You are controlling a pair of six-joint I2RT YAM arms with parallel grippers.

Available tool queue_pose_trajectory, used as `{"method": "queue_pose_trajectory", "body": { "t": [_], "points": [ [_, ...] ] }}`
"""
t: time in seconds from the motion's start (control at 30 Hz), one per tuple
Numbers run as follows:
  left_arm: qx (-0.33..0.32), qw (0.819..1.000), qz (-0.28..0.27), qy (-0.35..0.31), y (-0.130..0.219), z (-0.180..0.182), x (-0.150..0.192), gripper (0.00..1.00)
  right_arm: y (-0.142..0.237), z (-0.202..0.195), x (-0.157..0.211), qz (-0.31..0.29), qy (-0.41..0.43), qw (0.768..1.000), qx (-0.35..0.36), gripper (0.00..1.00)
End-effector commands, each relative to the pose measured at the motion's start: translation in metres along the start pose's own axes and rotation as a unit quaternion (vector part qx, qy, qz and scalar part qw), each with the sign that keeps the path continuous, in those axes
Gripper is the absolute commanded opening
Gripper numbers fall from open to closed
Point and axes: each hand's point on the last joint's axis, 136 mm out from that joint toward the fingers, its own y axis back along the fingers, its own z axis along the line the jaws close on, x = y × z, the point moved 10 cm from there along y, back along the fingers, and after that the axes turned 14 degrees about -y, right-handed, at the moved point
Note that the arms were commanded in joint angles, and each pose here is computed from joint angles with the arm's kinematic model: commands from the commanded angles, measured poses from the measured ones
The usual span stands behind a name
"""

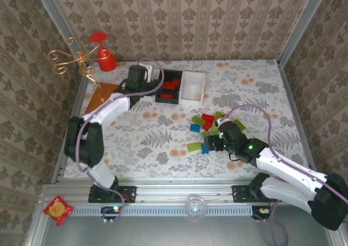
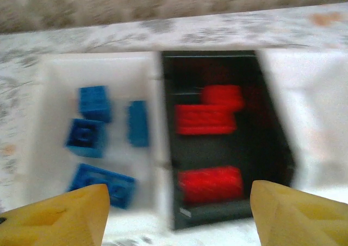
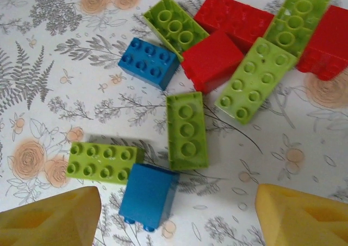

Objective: Sort the legos into containers by color
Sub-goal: Pick up the lego from the middle-left of the table.

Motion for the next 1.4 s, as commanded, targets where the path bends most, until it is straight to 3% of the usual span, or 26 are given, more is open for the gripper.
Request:
{"method": "queue_pose_trajectory", "body": {
  "t": [0.0, 0.17, 0.27, 0.37, 0.7, 1.03, 1.37],
  "points": [
    [0.121, 0.989, -0.026, -0.084, 0.014, -0.056, 0.028, 0.72, 0.020, -0.020, -0.007, -0.020, -0.020, 0.999, 0.014, 0.77],
    [0.241, 0.950, 0.012, -0.195, 0.027, -0.120, 0.077, 0.75, 0.039, -0.031, -0.024, -0.062, -0.074, 0.994, -0.059, 0.78],
    [0.302, 0.925, 0.022, -0.230, 0.032, -0.145, 0.106, 0.74, 0.041, -0.032, -0.029, -0.063, -0.069, 0.994, -0.055, 0.78],
    [0.365, 0.896, -0.001, -0.254, 0.038, -0.163, 0.128, 0.74, 0.039, -0.032, -0.032, -0.062, -0.060, 0.995, -0.044, 0.78],
    [0.429, 0.835, 0.000, -0.344, 0.028, -0.198, 0.154, 0.70, 0.030, -0.030, -0.030, -0.051, -0.060, 0.995, -0.064, 0.79],
    [0.446, 0.809, 0.016, -0.383, 0.010, -0.210, 0.158, 0.61, 0.031, -0.032, -0.027, -0.056, -0.058, 0.995, -0.060, 0.79],
    [0.439, 0.800, 0.023, -0.408, -0.001, -0.218, 0.167, 0.47, 0.033, -0.033, -0.026, -0.061, -0.056, 0.995, -0.061, 0.79]
  ]
}}
